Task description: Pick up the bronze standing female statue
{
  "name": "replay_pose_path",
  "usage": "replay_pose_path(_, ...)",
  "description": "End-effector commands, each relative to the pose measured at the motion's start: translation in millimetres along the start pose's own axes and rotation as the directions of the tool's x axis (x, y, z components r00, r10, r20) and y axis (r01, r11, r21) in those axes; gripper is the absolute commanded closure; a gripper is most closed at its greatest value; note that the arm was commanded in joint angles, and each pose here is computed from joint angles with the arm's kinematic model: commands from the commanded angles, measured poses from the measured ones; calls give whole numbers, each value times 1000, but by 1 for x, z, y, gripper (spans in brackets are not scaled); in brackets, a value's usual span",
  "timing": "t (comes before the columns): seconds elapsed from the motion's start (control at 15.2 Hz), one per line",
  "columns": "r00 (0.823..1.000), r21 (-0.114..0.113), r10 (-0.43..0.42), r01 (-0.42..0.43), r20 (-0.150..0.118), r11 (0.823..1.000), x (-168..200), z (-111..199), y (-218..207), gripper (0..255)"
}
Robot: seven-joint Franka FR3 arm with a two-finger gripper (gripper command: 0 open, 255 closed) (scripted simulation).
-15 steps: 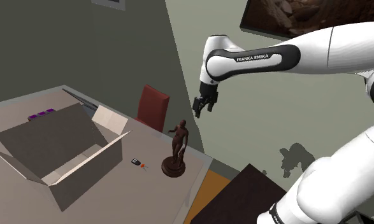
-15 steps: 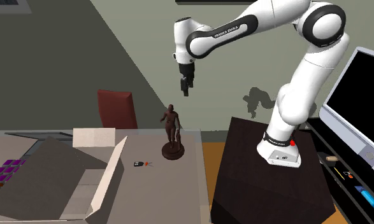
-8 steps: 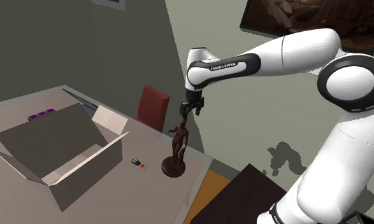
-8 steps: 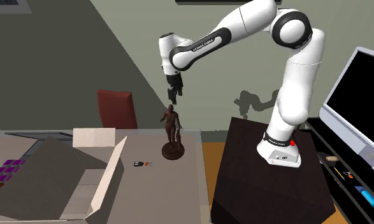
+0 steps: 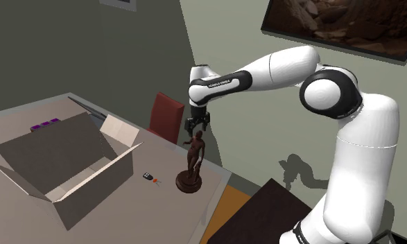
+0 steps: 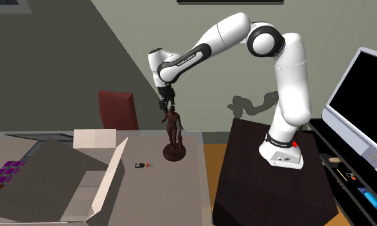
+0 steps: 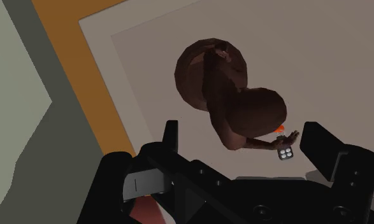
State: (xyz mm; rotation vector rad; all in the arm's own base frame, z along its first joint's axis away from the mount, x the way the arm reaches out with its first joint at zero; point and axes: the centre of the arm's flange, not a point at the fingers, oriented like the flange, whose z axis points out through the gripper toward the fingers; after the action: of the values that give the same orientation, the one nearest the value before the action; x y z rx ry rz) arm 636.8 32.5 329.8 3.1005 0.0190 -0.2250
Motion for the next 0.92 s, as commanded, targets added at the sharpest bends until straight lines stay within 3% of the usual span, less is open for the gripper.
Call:
replay_pose_path(0.0,1000,0,1,-1,1,1000,7,12,-1,0)
replay_pose_path(0.46,1000,0,1,-1,1,1000,11,41,-2,0)
replay_pose_path(0.53,1000,0,1,-1,1,1000,11,40,-3,255)
replay_pose_path(0.86,1000,0,1,-1,1,1000,12,40,-3,255)
